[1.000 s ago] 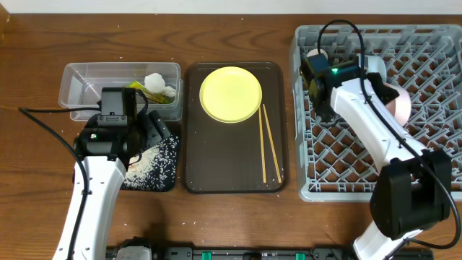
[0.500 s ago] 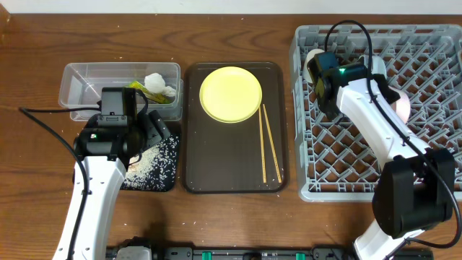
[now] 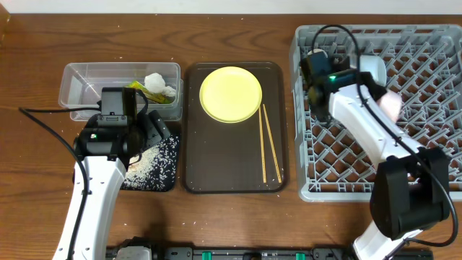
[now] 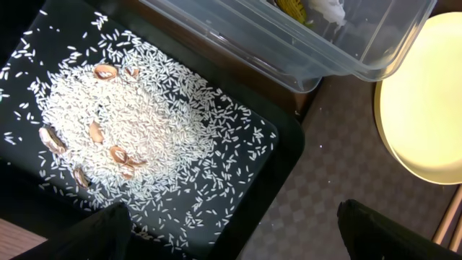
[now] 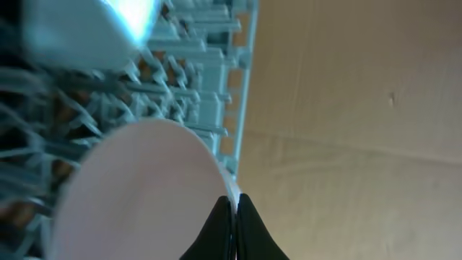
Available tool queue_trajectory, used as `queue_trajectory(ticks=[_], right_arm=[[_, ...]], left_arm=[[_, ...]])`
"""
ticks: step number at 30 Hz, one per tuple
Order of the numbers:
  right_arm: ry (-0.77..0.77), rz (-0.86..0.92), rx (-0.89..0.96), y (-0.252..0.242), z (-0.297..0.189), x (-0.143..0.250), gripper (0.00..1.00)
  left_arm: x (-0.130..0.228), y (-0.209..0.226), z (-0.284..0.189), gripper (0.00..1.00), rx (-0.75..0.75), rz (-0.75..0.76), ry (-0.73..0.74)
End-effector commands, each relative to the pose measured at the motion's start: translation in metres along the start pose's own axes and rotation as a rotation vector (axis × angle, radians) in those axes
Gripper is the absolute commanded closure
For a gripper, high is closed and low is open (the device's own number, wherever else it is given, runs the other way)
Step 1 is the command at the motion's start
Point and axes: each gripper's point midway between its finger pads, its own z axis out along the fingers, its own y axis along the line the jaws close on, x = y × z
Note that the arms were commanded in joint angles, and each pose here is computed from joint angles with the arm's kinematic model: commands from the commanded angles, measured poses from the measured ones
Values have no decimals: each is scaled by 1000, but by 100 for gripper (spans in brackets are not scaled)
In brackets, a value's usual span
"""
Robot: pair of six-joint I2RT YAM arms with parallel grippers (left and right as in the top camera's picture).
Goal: Sort waste into correct bins and load items into the dishwasher rack
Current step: 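Carry the white bowl into the rack and stand it upright, then release the white bowl and move the right gripper to the chopsticks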
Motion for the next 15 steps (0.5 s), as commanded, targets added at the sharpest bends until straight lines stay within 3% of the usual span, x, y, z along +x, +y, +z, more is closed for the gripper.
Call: queue_trajectory(ticks=[1, 9, 12, 15], right_arm=[[-58, -44, -46, 18, -14, -12, 80], [-178, 6, -255, 58, -41, -38, 39], [-198, 12, -367, 74, -49, -42, 34], [-226, 16, -484, 88, -60, -45, 34]], left_arm=[[-4, 1, -2, 6, -6, -4, -9], [-4, 1, -2, 6, -7, -4, -10], [-4, 1, -2, 6, -6, -4, -9], [-4, 1, -2, 6, -6, -4, -9]])
